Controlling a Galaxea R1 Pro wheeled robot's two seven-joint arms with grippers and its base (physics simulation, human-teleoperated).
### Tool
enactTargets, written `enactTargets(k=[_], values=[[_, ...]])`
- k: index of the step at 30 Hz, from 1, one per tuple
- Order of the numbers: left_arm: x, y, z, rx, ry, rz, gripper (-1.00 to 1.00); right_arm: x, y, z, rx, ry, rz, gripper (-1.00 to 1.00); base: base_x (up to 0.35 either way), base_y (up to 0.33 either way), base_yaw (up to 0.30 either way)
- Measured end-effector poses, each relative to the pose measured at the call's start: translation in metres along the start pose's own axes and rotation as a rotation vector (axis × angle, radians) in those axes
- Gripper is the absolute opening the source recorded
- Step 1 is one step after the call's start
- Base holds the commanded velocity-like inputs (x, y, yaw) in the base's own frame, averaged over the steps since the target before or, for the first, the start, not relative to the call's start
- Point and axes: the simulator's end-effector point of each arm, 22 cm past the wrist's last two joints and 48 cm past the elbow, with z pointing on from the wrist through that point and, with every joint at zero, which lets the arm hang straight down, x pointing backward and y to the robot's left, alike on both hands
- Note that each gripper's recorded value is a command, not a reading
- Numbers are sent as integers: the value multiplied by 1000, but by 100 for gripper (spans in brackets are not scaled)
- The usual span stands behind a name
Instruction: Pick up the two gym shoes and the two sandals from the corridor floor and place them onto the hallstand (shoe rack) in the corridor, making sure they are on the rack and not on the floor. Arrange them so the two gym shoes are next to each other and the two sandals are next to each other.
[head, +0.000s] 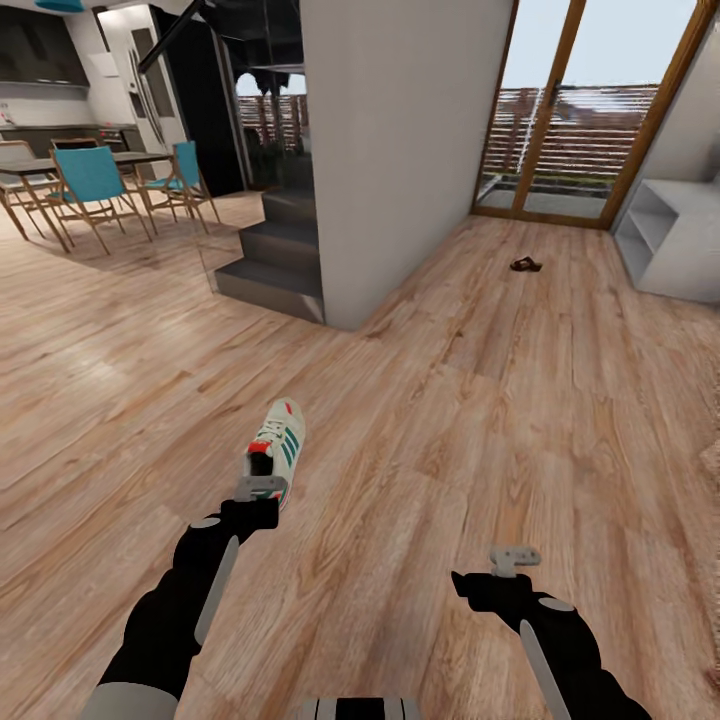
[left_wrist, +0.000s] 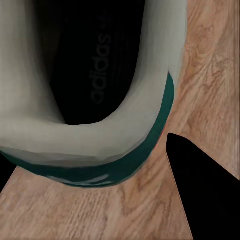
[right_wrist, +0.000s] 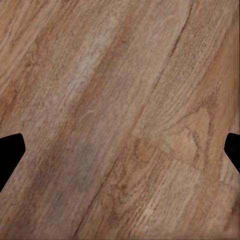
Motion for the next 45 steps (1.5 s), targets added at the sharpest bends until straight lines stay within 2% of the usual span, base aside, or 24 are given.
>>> enactTargets(k=[9,19,29,45], values=[[-6,-1,-4,1,-13,1,-100,-5,1,-4,-1,-12,-1,100,18,-14,-185],[-5,-5,-6,7,-9,-2,-100,-11,1,-8,-1,-27,-2,100,164,-271,-185],[-11,-6,-10,8,-21,-2,-100,-16,2,-12,-2,-40,-3,100,256,-278,-184],[-22,-7,-18,9,-43,-1,-100,-24,3,-18,-3,-62,-5,100,343,-20,-181]])
